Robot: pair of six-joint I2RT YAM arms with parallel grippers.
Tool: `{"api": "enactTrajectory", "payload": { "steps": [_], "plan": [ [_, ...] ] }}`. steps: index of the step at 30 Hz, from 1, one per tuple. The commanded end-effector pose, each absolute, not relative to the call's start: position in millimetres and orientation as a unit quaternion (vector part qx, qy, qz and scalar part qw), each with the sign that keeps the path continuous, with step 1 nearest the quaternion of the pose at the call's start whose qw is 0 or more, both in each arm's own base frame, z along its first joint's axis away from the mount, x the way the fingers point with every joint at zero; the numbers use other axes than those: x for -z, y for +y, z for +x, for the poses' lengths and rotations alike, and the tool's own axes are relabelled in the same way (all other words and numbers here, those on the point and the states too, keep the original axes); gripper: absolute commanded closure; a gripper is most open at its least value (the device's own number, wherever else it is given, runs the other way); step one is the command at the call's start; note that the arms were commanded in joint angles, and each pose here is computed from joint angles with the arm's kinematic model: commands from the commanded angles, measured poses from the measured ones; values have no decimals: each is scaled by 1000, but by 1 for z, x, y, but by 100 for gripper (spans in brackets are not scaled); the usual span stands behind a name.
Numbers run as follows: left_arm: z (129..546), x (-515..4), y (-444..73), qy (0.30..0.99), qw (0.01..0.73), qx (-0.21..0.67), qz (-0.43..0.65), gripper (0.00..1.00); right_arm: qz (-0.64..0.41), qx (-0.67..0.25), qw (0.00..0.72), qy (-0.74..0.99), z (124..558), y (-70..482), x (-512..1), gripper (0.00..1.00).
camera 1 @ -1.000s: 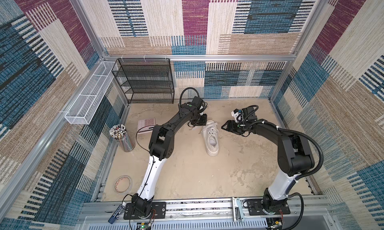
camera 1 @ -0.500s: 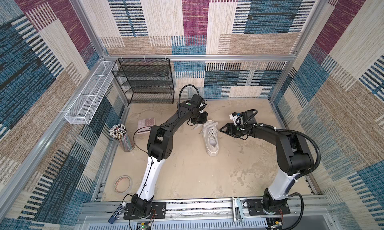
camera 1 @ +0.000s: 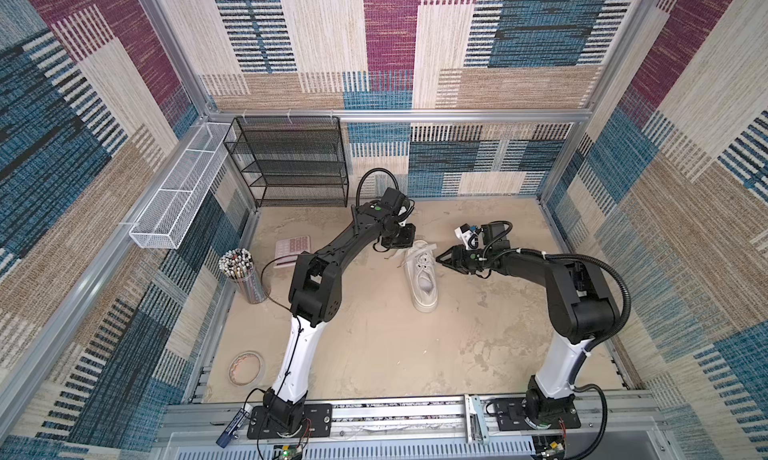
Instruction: Tie the shoes
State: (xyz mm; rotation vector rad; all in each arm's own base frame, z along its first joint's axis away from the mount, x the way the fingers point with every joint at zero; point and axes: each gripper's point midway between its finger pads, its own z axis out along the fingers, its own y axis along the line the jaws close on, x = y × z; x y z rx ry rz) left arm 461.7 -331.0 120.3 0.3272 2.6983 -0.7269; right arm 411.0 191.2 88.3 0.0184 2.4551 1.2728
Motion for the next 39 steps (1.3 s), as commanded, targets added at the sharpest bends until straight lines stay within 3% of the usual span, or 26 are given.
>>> {"api": "enactTrajectory", "payload": {
  "steps": [1, 19, 30, 34, 39],
  "plan": [
    [455, -129, -337, 942, 161, 269, 120, 100, 0, -473, 191, 860, 413, 197, -94, 57],
    [438, -131, -338, 949, 137, 259, 120, 100, -1, -487, 177, 855, 415, 207, -87, 61],
    [427, -129, -352, 947, 122, 269, 125, 100, -7, -499, 177, 848, 415, 210, -92, 83],
    [426, -127, -352, 948, 120, 266, 123, 100, 2, -481, 183, 857, 415, 205, -90, 80],
    [425, -125, -355, 948, 117, 268, 126, 100, 18, -464, 192, 865, 418, 199, -89, 69]
  ]
}}
